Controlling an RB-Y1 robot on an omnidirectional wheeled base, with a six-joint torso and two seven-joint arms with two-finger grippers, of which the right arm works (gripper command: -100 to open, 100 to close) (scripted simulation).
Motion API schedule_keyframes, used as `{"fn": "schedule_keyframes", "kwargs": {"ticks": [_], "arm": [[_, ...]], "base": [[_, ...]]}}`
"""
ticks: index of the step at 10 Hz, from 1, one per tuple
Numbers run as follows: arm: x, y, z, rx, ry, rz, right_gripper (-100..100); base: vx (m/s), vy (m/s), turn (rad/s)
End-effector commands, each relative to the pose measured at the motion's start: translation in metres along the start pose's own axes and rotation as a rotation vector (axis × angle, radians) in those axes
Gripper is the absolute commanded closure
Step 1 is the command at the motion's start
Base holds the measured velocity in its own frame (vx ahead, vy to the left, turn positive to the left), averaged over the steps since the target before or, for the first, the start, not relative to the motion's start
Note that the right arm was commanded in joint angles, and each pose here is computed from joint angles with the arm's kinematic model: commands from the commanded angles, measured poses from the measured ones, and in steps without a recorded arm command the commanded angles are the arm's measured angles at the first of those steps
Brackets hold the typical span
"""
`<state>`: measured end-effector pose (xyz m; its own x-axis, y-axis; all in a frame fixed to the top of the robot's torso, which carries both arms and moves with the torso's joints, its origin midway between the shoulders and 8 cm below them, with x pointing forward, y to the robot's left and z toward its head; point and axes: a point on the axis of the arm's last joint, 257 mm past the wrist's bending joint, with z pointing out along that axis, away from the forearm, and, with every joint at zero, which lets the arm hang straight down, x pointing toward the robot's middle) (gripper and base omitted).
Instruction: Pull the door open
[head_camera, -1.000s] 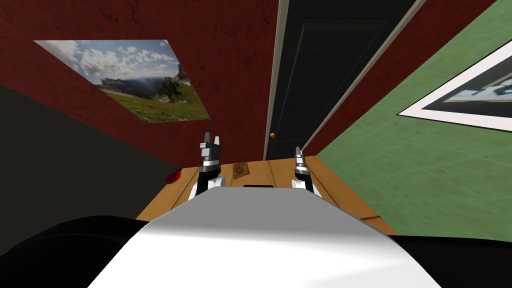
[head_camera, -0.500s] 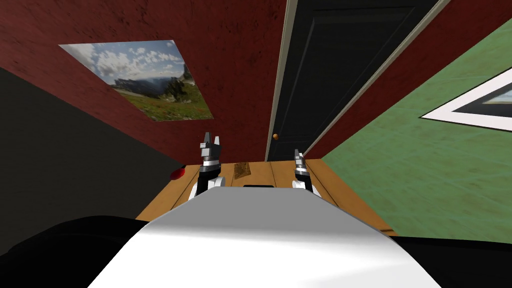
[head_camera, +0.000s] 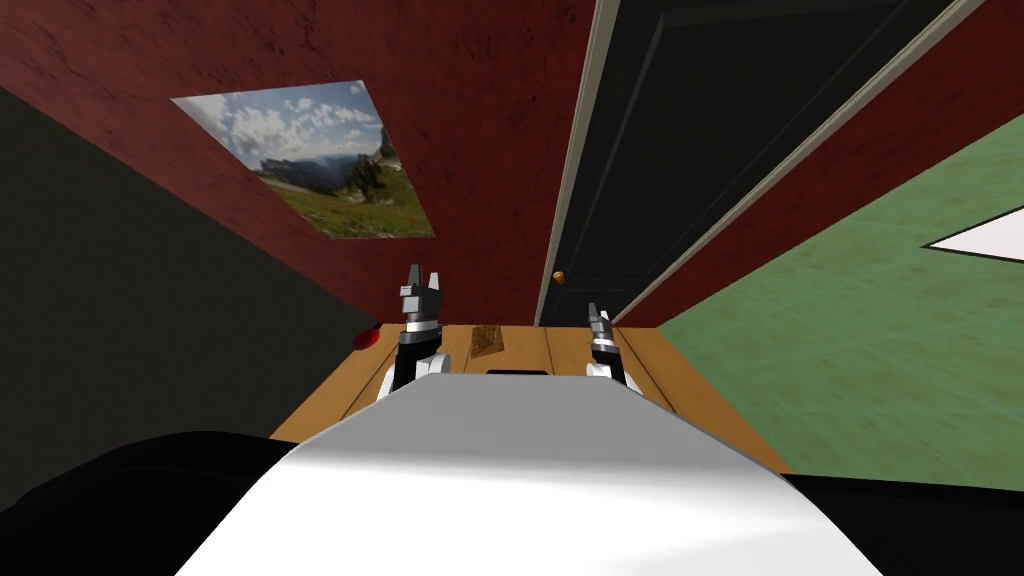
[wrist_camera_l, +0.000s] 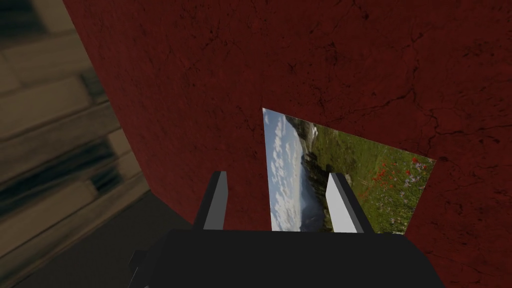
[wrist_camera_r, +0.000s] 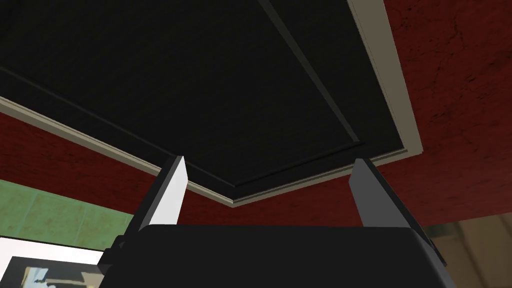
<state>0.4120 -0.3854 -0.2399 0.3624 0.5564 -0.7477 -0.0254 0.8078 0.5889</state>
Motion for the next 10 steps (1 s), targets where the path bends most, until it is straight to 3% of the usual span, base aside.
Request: {"fn": "schedule_keyframes", "kwargs": {"ticks": [1,10], "arm": [[0.006,-0.013,-0.0032,0.021,0.012,-0.055,-100],[0.027,-0.078,-0.0237,0.127,0.09,-0.301,-100]], "base": [[0.062,-0.011,0.132],[0.055,-0.025,0.139]]}}
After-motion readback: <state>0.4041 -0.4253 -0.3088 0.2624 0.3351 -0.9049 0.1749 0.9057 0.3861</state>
